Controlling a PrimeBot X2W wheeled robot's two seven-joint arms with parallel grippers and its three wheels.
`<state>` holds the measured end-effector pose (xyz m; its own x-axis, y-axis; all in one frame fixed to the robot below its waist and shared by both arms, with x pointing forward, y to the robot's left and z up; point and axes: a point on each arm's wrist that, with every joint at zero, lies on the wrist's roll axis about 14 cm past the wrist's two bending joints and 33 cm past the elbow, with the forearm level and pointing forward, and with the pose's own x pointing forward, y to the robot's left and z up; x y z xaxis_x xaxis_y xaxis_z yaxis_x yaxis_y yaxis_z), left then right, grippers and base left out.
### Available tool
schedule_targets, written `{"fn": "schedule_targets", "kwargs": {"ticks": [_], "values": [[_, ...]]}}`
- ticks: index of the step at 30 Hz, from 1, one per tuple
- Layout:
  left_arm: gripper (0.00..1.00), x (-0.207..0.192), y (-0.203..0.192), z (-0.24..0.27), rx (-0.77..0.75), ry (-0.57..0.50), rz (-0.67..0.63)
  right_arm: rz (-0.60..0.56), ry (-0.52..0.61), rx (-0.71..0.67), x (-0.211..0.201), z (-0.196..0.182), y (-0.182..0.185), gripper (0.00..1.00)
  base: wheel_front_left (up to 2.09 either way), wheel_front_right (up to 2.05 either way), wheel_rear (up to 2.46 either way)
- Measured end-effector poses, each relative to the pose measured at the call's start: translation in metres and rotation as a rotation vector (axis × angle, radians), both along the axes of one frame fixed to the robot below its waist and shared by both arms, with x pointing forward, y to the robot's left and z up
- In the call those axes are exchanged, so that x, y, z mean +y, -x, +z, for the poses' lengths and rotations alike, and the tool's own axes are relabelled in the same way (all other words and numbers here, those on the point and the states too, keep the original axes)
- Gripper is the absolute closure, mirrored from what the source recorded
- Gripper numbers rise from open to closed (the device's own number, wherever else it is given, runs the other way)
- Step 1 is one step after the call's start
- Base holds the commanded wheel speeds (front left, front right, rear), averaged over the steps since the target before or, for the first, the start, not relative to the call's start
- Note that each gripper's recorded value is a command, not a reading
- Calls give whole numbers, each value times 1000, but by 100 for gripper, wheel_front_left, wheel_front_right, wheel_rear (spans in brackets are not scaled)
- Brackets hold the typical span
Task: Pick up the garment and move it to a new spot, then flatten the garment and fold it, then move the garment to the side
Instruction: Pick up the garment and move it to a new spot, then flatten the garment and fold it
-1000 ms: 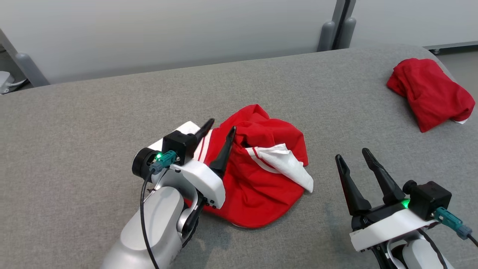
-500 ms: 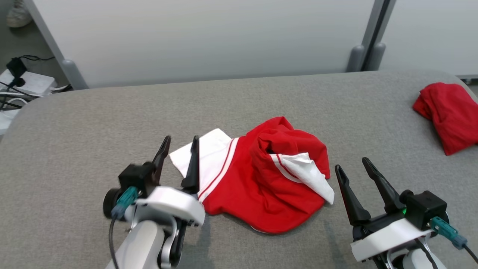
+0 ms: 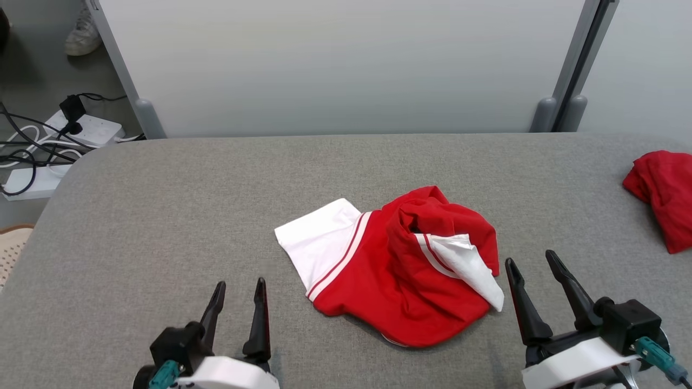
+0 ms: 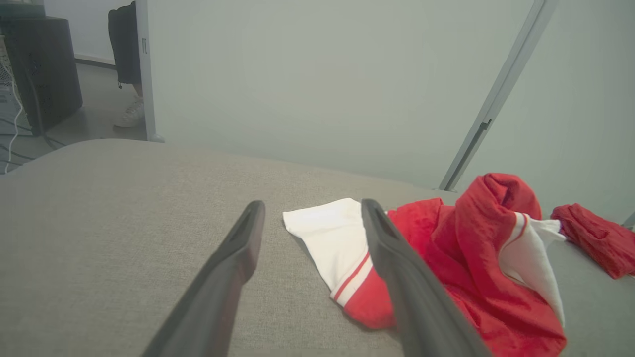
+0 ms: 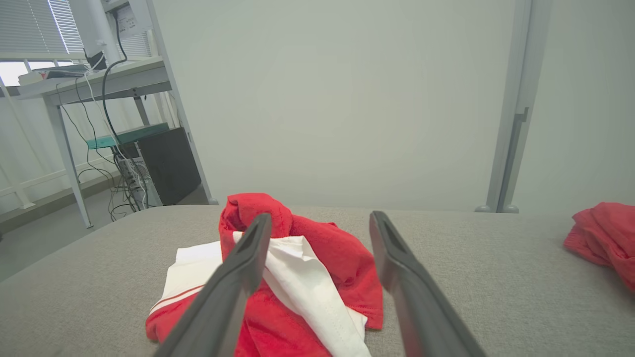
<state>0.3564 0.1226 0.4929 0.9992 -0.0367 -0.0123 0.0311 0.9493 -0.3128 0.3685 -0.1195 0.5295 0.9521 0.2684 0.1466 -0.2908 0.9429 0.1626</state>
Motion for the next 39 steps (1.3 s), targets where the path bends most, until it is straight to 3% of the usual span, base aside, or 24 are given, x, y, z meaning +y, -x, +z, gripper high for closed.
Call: {"fn": "schedule_targets", "kwargs": {"ticks": [7,26,31,39], "values": [[0,-1,18,-15,44,3,4,-55,35,-2,-17,-2,5,0,0,0,0],[0,-7,26,-26,86,22,-13,-70,25,-3,-18,-3,14,0,0,0,0],[0,-26,30,-44,174,54,-77,-66,26,2,-17,-4,15,0,0,0,0],[0,-82,16,-55,283,94,-281,-86,34,23,-26,-11,15,0,0,0,0]]}}
